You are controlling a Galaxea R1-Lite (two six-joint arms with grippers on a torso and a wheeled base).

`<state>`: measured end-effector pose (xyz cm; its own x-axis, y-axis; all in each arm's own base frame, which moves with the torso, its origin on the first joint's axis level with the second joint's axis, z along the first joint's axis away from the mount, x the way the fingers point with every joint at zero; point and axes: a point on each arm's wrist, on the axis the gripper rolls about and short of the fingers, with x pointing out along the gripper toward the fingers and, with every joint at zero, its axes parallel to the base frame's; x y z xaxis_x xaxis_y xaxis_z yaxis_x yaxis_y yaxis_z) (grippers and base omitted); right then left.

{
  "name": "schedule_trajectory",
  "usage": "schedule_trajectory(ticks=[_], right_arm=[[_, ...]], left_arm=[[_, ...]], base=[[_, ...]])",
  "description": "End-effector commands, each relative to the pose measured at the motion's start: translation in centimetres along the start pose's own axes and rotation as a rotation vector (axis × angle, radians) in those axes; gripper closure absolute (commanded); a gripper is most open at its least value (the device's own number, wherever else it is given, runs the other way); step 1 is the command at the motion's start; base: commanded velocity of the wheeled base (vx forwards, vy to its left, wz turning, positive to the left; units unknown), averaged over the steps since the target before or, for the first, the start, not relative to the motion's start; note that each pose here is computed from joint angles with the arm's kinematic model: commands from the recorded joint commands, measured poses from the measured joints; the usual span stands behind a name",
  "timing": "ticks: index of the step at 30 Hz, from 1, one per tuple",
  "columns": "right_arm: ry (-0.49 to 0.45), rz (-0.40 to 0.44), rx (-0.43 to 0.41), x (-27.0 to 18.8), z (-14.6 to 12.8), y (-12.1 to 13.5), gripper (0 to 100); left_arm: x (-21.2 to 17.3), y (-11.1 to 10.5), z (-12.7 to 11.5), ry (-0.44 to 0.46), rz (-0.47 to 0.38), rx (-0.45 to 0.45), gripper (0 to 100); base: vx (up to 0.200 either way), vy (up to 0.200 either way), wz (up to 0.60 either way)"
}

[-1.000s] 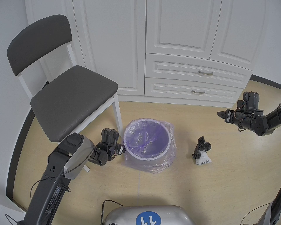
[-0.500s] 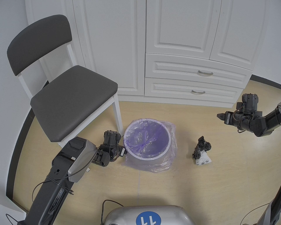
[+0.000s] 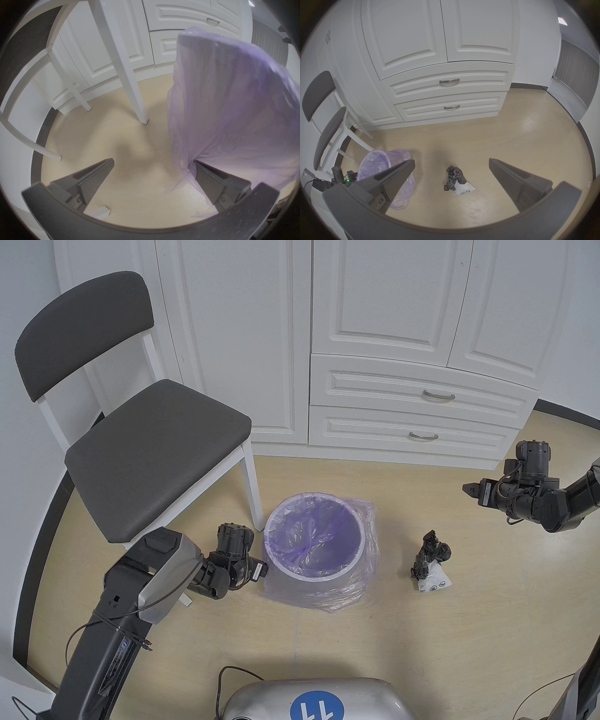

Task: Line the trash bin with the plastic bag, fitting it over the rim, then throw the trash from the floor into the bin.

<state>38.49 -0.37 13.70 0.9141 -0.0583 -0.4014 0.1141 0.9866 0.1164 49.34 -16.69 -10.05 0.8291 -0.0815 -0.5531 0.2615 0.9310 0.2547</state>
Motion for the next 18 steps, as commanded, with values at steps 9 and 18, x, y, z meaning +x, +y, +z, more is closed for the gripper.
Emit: schedule_trajectory(ticks=[9, 18], right_arm=[[-0.028, 0.003, 0.001, -1.3, 0.8, 0.1, 0], [-0.050, 0.007, -0.004, -2.8, 1.4, 0.0, 0]], left_arm=[[-6.1, 1.2, 0.3, -0.104, -0.009, -0.019, 0], [-11.0, 1.8, 0.0, -0.123, -0.016, -0.017, 0]], base=[[0.000, 0.000, 0.00], [0.000, 0.000, 0.00]])
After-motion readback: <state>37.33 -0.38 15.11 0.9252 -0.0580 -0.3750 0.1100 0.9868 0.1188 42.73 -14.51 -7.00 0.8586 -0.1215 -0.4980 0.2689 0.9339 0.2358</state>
